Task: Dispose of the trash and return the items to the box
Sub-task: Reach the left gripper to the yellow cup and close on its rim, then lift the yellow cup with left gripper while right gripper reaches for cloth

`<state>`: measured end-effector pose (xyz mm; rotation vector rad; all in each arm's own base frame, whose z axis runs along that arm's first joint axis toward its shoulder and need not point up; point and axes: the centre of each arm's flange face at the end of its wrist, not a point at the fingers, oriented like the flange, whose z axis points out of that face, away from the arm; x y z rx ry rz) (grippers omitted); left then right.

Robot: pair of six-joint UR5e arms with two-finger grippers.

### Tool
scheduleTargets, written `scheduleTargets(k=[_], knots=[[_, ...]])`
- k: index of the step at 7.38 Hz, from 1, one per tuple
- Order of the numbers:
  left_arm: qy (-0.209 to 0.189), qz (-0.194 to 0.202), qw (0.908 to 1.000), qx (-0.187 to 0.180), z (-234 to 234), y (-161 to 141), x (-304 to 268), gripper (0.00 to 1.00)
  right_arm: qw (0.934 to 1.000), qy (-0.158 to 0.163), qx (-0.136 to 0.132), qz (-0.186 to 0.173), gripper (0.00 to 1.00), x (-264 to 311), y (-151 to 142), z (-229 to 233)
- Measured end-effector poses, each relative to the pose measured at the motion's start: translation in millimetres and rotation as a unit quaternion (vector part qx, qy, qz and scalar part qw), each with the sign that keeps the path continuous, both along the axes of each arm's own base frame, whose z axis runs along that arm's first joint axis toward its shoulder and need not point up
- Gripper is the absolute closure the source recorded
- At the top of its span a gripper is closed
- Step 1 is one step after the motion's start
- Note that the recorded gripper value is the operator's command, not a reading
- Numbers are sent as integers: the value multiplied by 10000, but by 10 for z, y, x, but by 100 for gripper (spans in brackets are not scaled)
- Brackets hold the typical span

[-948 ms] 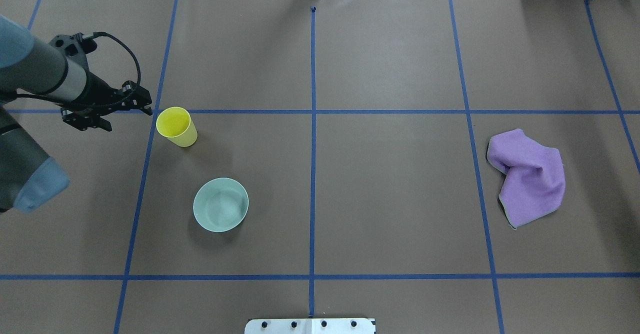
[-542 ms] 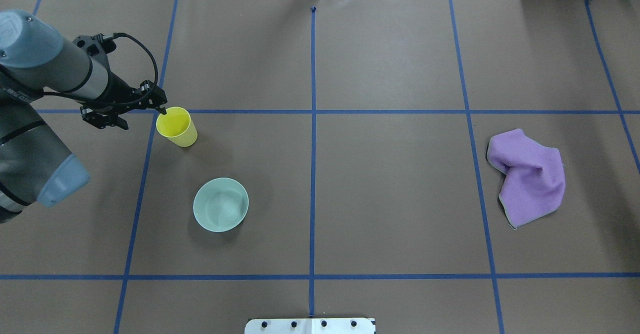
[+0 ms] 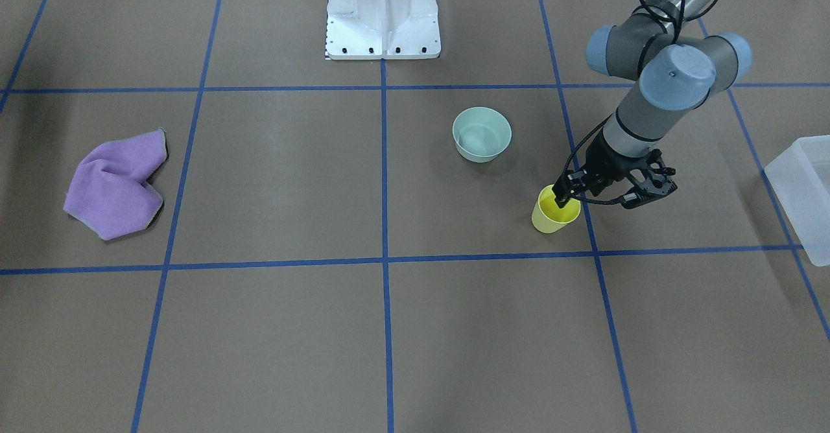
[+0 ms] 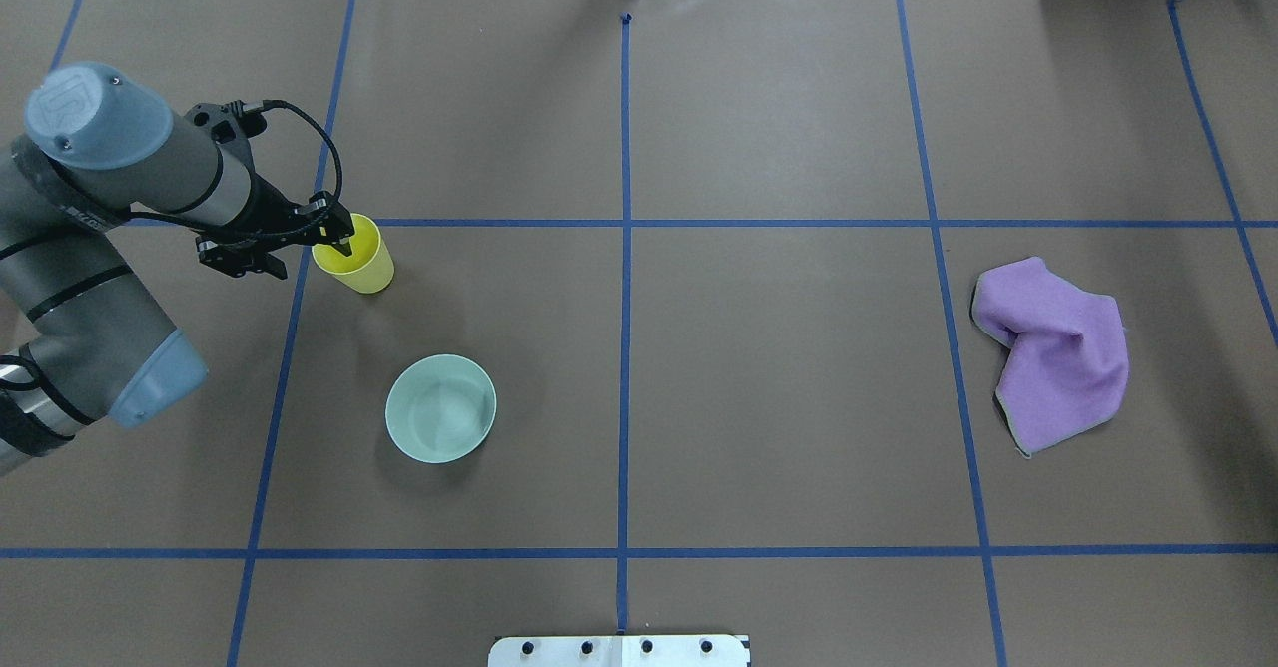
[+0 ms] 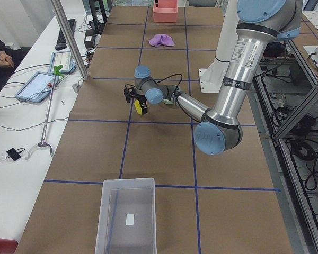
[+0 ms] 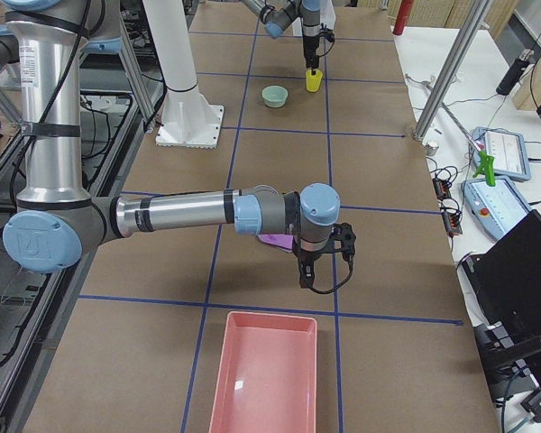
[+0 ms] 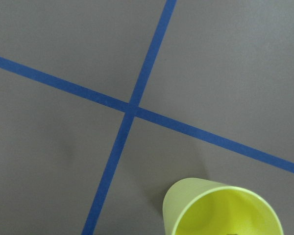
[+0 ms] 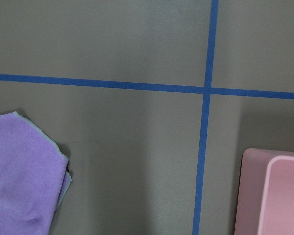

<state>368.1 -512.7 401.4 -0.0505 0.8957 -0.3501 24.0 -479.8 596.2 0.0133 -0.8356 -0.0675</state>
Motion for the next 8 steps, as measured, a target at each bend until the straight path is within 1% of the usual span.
scheduleTargets(k=[1, 4, 5, 7, 8], knots=[[3, 21, 10000, 4, 6, 8, 25, 100, 10000, -11, 0, -25, 0, -25, -2, -2], [45, 77, 9999, 53, -50, 57, 65, 100, 9999, -24, 62, -121, 0, -177, -7, -133], [161, 111, 9998, 93, -175, 113, 22, 100, 9999, -23, 56, -105, 0, -268, -11, -247], [557, 252, 9981, 84, -481, 237, -250, 100, 9999, -5, 3, -169, 0, -593, -80, -463], [708, 237, 9972, 14, -582, 202, -464, 100, 9997, 44, -9, -253, 0, -835, -149, -579]])
